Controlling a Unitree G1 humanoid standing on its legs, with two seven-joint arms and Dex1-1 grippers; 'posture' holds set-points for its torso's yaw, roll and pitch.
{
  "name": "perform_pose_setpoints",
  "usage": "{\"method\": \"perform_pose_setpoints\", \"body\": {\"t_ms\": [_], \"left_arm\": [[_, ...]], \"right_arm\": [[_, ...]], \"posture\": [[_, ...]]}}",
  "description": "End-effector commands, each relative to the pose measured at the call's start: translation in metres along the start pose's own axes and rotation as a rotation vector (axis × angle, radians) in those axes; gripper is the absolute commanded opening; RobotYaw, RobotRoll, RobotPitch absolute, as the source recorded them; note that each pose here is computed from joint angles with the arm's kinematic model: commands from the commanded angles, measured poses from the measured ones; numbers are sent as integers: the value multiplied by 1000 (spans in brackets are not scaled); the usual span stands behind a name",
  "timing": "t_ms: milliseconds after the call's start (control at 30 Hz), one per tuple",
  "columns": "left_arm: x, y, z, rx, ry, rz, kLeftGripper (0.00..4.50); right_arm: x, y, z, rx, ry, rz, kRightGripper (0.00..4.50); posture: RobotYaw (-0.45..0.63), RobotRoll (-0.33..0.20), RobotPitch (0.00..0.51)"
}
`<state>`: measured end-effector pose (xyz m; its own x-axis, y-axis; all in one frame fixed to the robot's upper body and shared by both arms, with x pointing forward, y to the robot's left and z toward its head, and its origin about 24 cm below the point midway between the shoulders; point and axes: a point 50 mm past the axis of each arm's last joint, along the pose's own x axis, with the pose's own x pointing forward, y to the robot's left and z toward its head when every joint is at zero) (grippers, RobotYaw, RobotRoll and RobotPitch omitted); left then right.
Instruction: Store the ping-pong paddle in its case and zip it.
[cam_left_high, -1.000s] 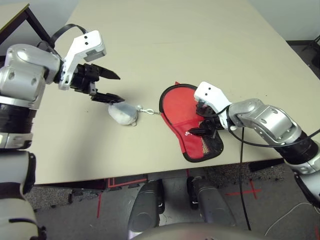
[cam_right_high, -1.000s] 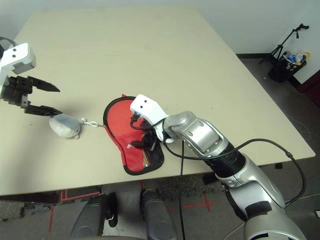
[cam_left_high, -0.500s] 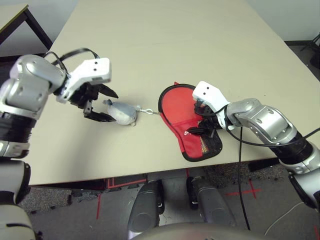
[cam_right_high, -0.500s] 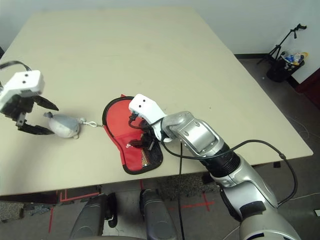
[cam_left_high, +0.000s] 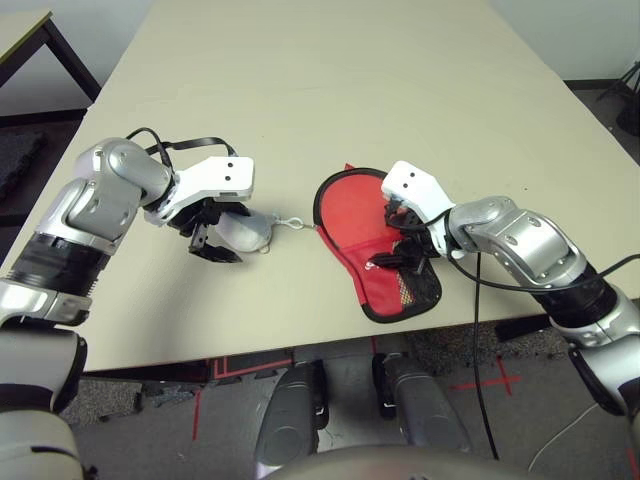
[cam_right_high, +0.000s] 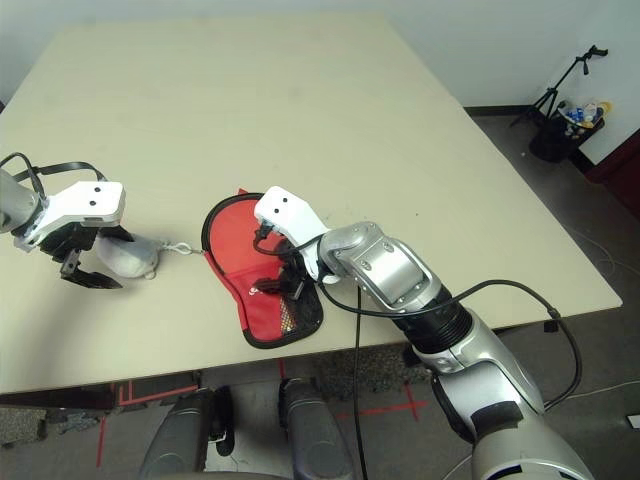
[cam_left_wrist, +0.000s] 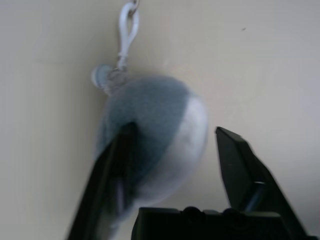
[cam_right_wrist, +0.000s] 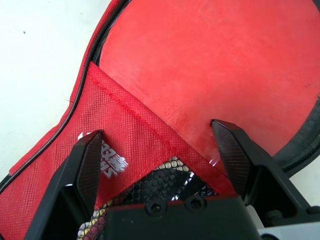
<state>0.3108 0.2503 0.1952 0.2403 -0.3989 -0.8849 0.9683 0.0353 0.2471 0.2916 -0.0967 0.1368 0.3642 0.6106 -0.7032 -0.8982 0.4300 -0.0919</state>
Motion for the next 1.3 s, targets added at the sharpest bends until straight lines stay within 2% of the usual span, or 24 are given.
{"method": "perform_pose_setpoints", "body": {"t_ms": [33, 233, 267, 400, 633, 867, 1033, 1300], "left_arm": [[4, 9, -2, 14, 41, 31, 1975], [4, 41, 2, 50, 65, 218, 80], [6, 46, 4, 56, 61, 251, 18], [18, 69, 13, 73, 58, 409, 18], [40, 94, 41, 106, 26, 617, 18], [61, 110, 96, 166, -26, 843, 18], [64, 116, 140, 143, -147, 990, 18], [86, 102, 209, 157, -373, 917, 18]], "right_arm": [[12, 5, -17, 51, 73, 44, 4500], [14, 4, -18, 51, 77, 42, 4500], [14, 4, -19, 52, 77, 42, 4500], [16, 4, -20, 49, 82, 40, 4500], [19, -4, -23, -31, 108, -21, 4500], [26, -1, -20, -68, 107, -5, 4500], [29, 1, -19, -73, 109, 7, 4500], [30, 1, -22, -59, 115, 10, 4500]], "posture": [[-33, 0, 186], [-30, 0, 185], [-29, 0, 184], [-27, 0, 183], [-23, 0, 183], [-26, 0, 188], [-38, 0, 194], [-62, 0, 194]]}}
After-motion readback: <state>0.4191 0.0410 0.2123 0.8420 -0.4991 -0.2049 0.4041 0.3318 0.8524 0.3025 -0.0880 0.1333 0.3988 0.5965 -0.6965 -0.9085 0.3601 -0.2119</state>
